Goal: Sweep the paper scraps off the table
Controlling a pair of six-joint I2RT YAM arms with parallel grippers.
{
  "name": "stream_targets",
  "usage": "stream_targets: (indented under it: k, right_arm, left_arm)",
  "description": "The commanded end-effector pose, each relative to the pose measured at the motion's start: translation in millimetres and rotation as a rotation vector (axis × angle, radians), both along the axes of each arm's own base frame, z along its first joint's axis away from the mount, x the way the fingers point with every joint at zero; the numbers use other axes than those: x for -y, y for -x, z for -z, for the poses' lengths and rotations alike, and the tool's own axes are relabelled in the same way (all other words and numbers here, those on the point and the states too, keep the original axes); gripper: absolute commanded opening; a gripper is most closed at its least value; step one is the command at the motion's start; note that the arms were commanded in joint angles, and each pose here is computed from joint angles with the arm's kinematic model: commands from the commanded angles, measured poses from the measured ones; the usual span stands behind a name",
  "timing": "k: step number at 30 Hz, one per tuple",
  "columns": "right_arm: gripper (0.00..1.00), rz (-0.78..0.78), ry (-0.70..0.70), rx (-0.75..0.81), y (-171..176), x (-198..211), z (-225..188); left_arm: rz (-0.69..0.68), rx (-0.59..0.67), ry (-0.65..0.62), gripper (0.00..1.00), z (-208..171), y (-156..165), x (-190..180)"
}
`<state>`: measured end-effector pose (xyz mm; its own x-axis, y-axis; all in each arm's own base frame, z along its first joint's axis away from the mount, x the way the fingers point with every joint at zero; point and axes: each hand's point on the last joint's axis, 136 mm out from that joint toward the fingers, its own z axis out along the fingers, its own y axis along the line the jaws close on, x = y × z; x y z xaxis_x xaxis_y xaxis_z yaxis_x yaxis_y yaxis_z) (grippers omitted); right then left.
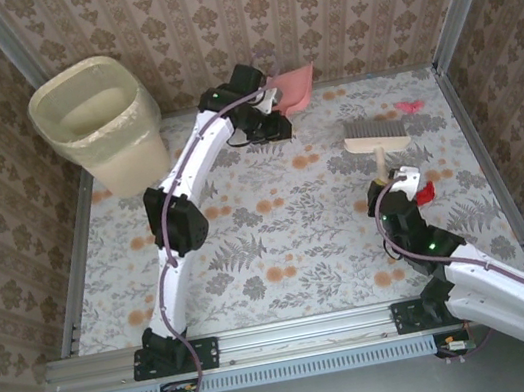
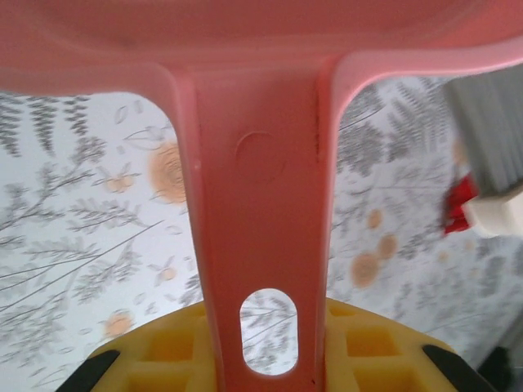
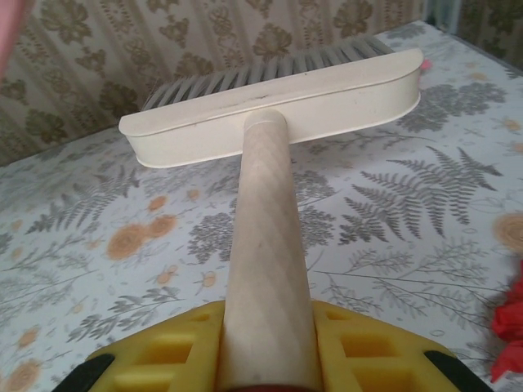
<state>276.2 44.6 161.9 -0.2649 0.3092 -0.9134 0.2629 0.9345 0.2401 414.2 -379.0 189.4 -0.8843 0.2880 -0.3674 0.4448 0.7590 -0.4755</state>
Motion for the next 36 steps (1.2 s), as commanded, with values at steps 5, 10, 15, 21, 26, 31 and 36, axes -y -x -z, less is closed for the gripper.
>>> stream_targets:
  k: [5, 10, 15, 21, 26, 31, 36]
  right_arm:
    - [0.0, 0.219, 0.037, 0.018, 11.6, 37.5, -18.8]
    - [0.0, 0.317, 0.033, -0.003, 18.2, 60.2, -39.2]
    - [0.0, 0.347, -0.052, -0.067, 7.1, 76.6, -56.4]
    - [0.0, 0.371, -0.103, -0.139, -30.0, 91.1, -73.8]
    - [0.0, 0.365, -0.16, -0.231, -78.7, 101.6, -69.7]
    - [0.0, 0.38, -0.208, -0.337, -126.1, 124.7, -48.2]
    - [0.0, 0.389, -0.222, -0.399, -163.9, 143.2, -28.3]
  left_arm:
    - [0.171, 0.041, -0.32, 0.0, 57.2, 22.5, -26.1]
    - [0.27, 0.043, -0.401, 0.0, 83.5, 31.3, -29.0]
    - [0.374, 0.055, -0.427, 0.0, 100.1, 43.6, -18.5]
    - [0.467, 0.081, -0.501, 0.0, 115.1, 58.1, -12.3]
    - [0.5, 0.091, -0.553, 0.0, 127.2, 60.7, -12.1]
    - [0.52, 0.137, -0.638, 0.01, 138.1, 56.4, -13.6]
    - [0.554, 0.166, -0.674, 0.03, 144.9, 58.2, -6.7]
